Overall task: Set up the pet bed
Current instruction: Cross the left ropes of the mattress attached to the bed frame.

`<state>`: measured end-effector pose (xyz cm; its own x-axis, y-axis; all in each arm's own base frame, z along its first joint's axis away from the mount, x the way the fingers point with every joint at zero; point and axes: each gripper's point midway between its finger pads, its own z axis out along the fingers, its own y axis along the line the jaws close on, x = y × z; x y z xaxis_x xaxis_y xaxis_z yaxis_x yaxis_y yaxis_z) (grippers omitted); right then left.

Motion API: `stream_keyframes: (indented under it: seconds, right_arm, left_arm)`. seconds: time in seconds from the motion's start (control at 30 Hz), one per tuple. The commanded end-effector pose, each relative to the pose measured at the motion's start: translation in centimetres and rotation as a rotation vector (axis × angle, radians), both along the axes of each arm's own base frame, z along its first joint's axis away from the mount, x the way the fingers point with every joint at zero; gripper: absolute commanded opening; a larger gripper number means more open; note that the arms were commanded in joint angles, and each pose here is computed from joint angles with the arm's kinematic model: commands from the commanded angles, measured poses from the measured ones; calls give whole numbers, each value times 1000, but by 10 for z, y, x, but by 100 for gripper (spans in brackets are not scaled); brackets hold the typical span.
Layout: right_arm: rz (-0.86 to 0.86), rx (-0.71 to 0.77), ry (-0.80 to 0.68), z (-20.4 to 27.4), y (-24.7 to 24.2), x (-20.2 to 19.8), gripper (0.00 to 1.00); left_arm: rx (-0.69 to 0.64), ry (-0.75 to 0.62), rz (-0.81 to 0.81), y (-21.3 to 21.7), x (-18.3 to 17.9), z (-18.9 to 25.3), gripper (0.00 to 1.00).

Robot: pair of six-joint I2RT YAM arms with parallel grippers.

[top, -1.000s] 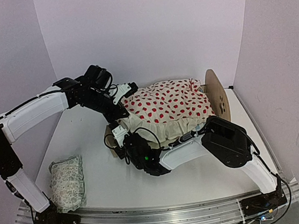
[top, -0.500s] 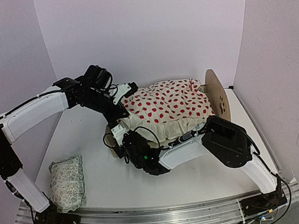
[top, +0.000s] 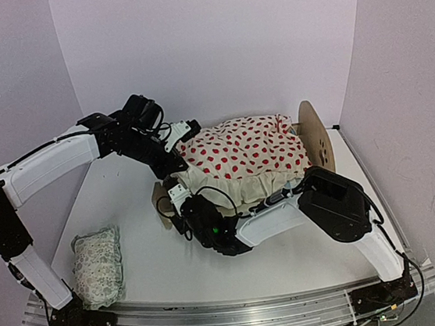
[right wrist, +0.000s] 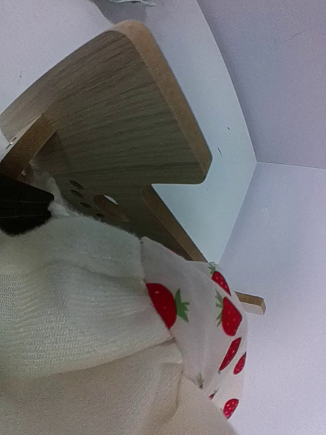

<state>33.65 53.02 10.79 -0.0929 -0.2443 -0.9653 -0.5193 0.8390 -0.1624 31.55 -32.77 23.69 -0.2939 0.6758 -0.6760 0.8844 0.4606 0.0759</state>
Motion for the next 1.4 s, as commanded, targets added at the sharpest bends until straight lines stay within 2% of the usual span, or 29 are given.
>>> stream_keyframes:
  seconds: [0.0,0.27,0.53,0.83,1.07,1.37]
  right_arm:
    - [5,124,51,53,-4,-12,0]
    - [62,131,114,73,-2,-24,0]
    - [107,207,189,86,7,-32,0]
    - [199,274,181,118,27,-37,0]
    - [237,310,156,145,27,-35,0]
    - [317,387,202,169,18,-36,0]
  left_arm:
    - [-36,-17,-3,-7,2,12,0]
    - [-34,-8,3,-8,4,8,0]
    - [-35,-3,14,-8,5,3,0]
    - [-39,-4,23,-10,8,2,0]
    - [-48,-11,29,-11,10,5,0]
    - [-54,-11,35,-12,12,7,0]
